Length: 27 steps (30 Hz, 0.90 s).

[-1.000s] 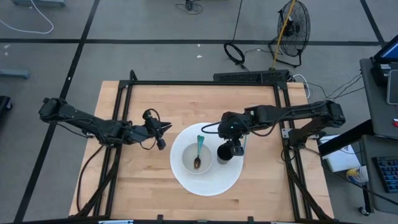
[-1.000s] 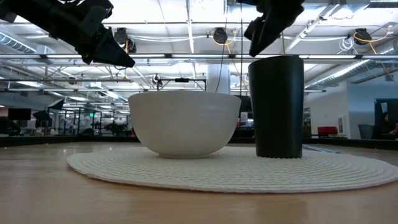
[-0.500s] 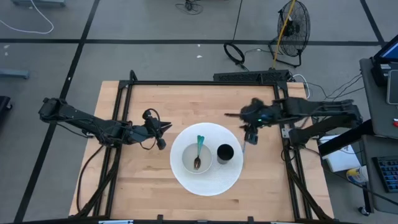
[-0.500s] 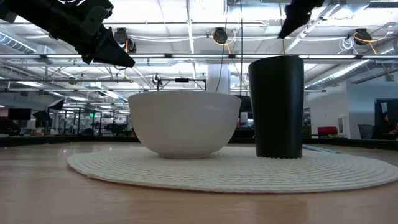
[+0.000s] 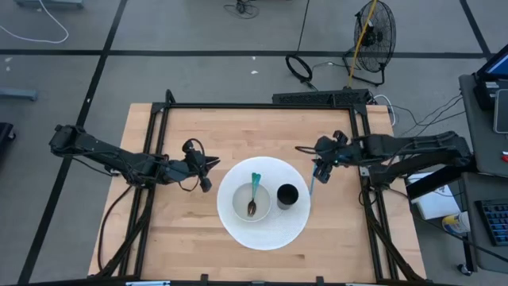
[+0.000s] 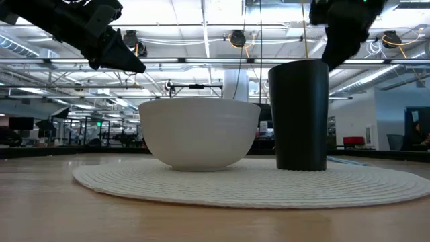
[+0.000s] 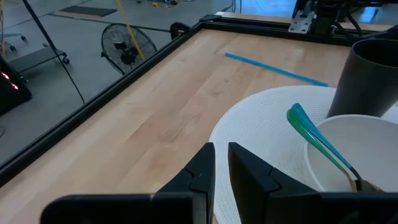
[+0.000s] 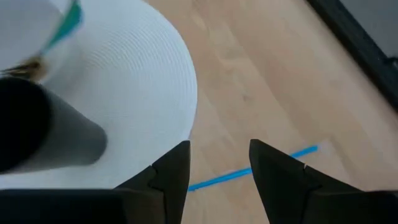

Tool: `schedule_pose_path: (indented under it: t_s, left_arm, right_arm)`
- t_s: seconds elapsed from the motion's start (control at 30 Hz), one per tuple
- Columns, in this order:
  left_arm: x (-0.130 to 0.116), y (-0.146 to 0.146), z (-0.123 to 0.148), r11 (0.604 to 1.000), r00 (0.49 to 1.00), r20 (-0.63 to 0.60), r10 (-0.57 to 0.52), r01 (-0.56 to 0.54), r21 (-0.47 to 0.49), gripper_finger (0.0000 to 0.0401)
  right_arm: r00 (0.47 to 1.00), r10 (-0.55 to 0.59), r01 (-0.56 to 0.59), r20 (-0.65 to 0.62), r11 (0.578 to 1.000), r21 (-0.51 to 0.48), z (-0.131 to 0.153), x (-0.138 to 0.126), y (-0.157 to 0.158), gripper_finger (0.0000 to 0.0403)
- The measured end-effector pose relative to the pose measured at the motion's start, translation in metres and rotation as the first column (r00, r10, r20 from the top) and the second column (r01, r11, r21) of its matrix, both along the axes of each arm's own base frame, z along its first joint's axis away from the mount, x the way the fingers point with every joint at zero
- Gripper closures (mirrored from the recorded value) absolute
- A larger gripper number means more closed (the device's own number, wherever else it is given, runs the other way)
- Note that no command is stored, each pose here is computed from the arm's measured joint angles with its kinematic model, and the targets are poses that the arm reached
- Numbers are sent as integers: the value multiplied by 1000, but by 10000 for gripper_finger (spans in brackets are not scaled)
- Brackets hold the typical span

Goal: Pick & Place Utensil
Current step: Put the blue straw into the black cup on the white mat

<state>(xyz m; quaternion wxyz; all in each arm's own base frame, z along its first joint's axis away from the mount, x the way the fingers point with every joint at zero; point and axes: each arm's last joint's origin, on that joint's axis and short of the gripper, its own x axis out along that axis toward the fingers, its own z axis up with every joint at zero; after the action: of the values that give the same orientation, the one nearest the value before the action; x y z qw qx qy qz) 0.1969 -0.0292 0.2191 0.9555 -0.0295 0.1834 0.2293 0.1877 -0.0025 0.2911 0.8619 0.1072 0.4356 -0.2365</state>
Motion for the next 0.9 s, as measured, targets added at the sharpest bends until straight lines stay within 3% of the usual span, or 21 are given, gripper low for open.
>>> schedule_pose_path:
  t_s: [0.2,0.37,0.5,0.63,0.77,0.9]
  left_arm:
    - [0,0,0,1000,1000,-1,-1,1,1,350]
    - [0,0,0,1000,1000,-1,-1,1,1,350]
    - [0,0,0,1000,1000,-4,-4,4,6,350]
    - [0,0,0,1000,1000,-4,-4,4,5,350]
    - [0,0,0,1000,1000,-4,-4,4,6,350]
    - [0,0,0,1000,1000,-4,-4,4,6,350]
  right_arm:
    - [964,-266,264,11,962,75,-41,-2,-24,249]
    - [909,-416,414,7,905,95,-65,-10,-50,237]
    - [851,-525,520,11,845,123,-69,-16,-73,221]
    - [797,-603,596,18,792,130,-72,-19,-92,206]
    - [759,-648,647,-64,739,188,-86,-17,-105,202]
    - [751,-649,659,-125,723,207,-101,-9,-112,205]
